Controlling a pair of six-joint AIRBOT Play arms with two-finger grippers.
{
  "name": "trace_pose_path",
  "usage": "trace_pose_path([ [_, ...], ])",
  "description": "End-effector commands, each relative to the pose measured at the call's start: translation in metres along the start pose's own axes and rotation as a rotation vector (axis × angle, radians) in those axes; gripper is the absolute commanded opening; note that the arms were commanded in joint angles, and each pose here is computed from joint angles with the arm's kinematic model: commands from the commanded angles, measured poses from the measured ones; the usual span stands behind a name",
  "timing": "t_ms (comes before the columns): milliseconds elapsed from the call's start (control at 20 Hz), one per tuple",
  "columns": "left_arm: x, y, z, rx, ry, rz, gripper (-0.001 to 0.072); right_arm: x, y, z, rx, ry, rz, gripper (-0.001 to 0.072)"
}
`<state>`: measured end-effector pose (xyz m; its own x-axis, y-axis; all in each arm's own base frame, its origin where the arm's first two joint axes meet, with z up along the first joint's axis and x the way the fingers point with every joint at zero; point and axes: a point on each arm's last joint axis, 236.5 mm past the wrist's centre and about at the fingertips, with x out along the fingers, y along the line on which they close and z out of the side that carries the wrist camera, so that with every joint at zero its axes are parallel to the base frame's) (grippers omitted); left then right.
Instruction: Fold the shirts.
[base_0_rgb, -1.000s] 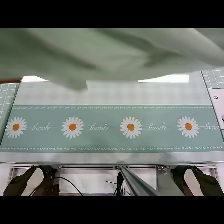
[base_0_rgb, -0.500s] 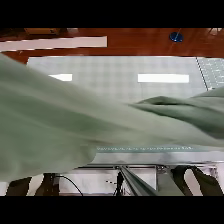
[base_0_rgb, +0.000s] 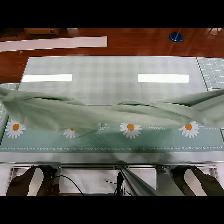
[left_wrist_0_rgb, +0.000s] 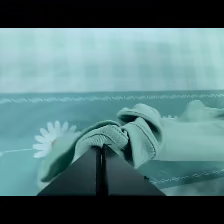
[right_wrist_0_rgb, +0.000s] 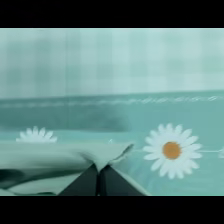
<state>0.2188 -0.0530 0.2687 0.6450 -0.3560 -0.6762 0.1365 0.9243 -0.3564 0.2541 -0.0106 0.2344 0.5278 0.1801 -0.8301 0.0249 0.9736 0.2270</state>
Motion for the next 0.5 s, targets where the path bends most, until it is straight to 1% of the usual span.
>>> trace_pose_path([
  [0,0.085,0.045,-0.003,-0.105,0.061,-0.036,0.0022,0.103,-0.01,0.004,-0.004,0.196,0.078,0.0023],
  [100,0.132,0.056,0.008,-0.093,0.073,-0.061,0.0023,0.159,-0.011,0.027,-0.043,0.191,0.08,0.0024],
  [200,0.184,0.069,0.024,-0.097,0.071,-0.066,0.0024,0.206,-0.011,0.055,-0.047,0.123,0.076,0.0024],
  [300,0.23,0.083,0.035,-0.111,0.055,-0.048,0.0024,0.24,-0.016,0.084,-0.05,0.024,0.057,0.0024],
  [450,0.28,0.103,0.039,-0.092,0.04,-0.015,0.0024,0.267,-0.027,0.112,-0.024,-0.079,0.034,0.0024],
])
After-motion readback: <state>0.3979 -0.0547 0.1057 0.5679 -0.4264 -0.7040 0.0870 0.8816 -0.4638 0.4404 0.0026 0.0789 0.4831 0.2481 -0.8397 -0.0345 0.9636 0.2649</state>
